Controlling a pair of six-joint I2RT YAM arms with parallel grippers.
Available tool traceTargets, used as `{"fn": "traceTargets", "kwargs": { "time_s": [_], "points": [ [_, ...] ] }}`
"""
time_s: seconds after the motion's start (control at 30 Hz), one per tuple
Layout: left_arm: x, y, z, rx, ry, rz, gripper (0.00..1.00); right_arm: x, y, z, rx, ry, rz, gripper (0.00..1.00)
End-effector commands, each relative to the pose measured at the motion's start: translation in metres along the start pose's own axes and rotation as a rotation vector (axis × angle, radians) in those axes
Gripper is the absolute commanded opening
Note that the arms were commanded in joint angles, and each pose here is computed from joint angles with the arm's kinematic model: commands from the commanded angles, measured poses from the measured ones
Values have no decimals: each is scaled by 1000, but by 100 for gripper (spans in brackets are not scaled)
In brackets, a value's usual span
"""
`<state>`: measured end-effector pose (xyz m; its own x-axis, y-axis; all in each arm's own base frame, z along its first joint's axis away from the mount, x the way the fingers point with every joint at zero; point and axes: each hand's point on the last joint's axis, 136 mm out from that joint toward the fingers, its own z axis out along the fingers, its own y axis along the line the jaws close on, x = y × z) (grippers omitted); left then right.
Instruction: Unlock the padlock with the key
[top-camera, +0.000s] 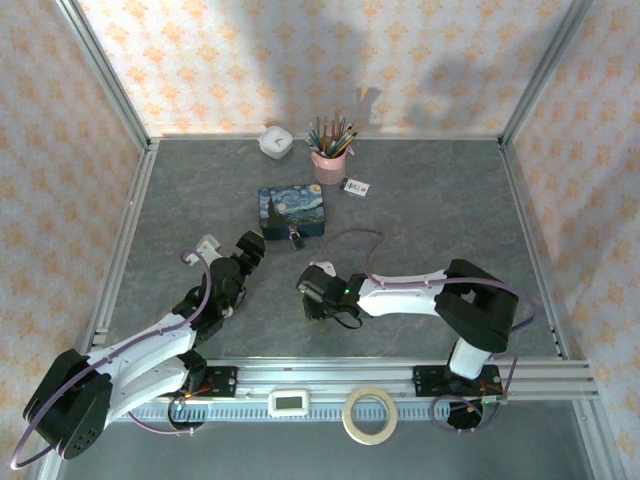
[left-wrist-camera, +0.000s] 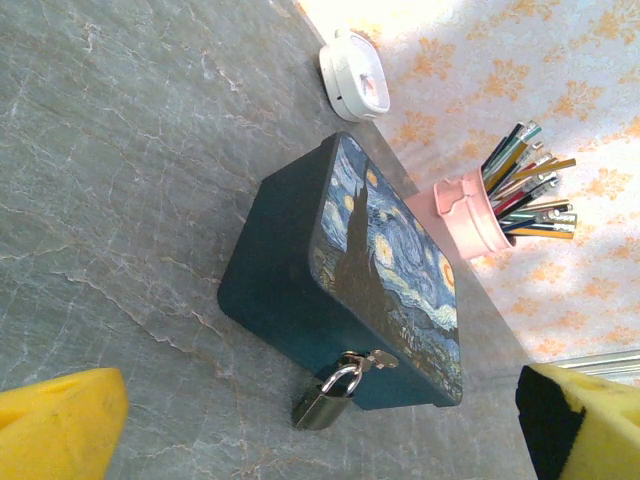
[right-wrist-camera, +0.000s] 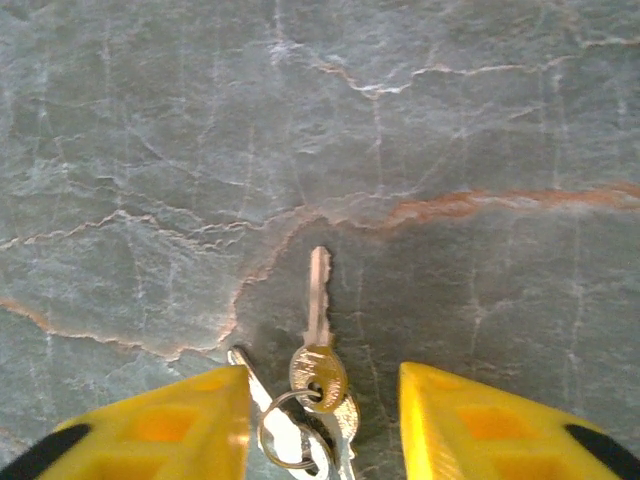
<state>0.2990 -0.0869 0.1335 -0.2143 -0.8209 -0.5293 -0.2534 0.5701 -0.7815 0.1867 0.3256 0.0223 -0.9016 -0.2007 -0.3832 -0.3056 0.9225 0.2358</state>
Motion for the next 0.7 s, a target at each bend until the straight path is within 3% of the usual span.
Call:
{"fn": "traceTargets", "kwargs": {
  "time_s": [0.0,0.13,0.33,0.43,0.67],
  "points": [
    [-10,-18,-1,48,-21,-34,99,37,-27,11,124,110,-8,35],
    [-10,-18,-2,47,-17,-32,99,37,-30,11,137,103,-6,26],
    [-6,-24,-1,77,5,-40,98,20,-26,5,80,11,-68,2],
    [2,-33,0,118,52,-41,96,-2,-24,-4,32,-62,-105,0],
    [30,-60,2,254,200,-53,90,-40,-7,-38,-289,-197,-202,0]
  ]
}}
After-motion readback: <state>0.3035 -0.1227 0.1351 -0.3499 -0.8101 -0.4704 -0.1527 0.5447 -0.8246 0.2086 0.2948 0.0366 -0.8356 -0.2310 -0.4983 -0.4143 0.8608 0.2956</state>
